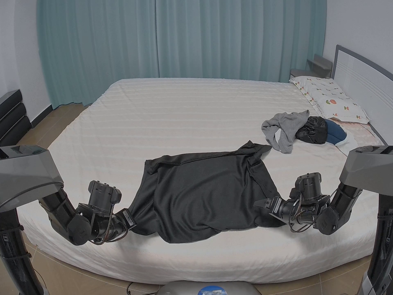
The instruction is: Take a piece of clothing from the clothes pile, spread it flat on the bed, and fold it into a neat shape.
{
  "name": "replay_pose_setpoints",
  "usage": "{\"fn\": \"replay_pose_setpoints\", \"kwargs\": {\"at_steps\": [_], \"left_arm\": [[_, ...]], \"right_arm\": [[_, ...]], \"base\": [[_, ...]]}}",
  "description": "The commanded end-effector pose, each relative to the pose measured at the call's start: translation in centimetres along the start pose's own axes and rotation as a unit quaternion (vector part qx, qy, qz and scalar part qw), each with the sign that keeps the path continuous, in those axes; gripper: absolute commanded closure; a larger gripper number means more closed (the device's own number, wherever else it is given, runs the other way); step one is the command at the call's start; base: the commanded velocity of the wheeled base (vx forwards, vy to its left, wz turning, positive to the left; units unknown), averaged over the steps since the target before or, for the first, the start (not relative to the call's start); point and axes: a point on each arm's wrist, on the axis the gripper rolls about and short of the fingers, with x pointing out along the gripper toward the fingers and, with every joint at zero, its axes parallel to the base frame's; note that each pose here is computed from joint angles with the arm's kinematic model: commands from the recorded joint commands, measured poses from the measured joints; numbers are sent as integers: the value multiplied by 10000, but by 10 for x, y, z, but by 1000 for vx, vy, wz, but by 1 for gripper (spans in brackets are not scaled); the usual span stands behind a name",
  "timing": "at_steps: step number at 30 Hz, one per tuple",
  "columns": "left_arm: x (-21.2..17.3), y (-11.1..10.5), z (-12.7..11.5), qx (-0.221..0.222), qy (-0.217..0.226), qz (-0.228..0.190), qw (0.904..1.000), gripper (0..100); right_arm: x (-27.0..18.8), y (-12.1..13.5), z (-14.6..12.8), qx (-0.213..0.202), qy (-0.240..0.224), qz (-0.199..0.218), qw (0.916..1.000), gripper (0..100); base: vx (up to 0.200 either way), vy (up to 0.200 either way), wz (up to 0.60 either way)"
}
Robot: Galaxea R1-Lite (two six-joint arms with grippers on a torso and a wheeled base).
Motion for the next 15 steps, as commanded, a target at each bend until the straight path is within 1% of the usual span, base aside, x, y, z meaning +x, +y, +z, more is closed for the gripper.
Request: {"fn": "replay_pose_setpoints", "kwargs": {"at_steps": [1, 2, 5, 6, 7, 8, 9, 10, 15], "left_arm": [[-1, 0, 1, 2, -13, -3, 10000, 100], [-1, 0, 1, 1, -24, -3, 10000, 100], [-1, 1, 3, -23, -31, 6, 10000, 100], [-1, 1, 3, -23, -31, 6, 10000, 100], [-1, 2, 3, -17, -35, 23, 10000, 100], [-1, 2, 4, -8, -44, 21, 10000, 100], [-1, 2, 4, -8, -44, 21, 10000, 100], [-1, 4, 5, -22, -60, 40, 10000, 100], [0, 6, 9, -72, -95, 47, 9999, 100]], "right_arm": [[14, -18, 8, 149, -105, -224, 9996, 0], [15, -20, 11, 171, -148, -257, 9994, 0], [19, -36, 32, 340, -581, -506, 9964, 0], [20, -37, 32, 344, -590, -516, 9963, 0], [19, -43, 42, 424, -799, -613, 9940, 0], [17, -47, 49, 468, -908, -649, 9927, 0], [17, -47, 49, 468, -908, -649, 9927, 0], [11, -54, 59, 554, -1085, -707, 9900, 0], [-2, -78, 83, 771, -1442, -913, 9823, 0]], "base": [[0, 0, 0], [0, 0, 0], [0, 0, 0], [0, 0, 0], [0, 0, 0], [0, 0, 0], [0, 0, 0], [0, 0, 0], [0, 0, 0]]}}
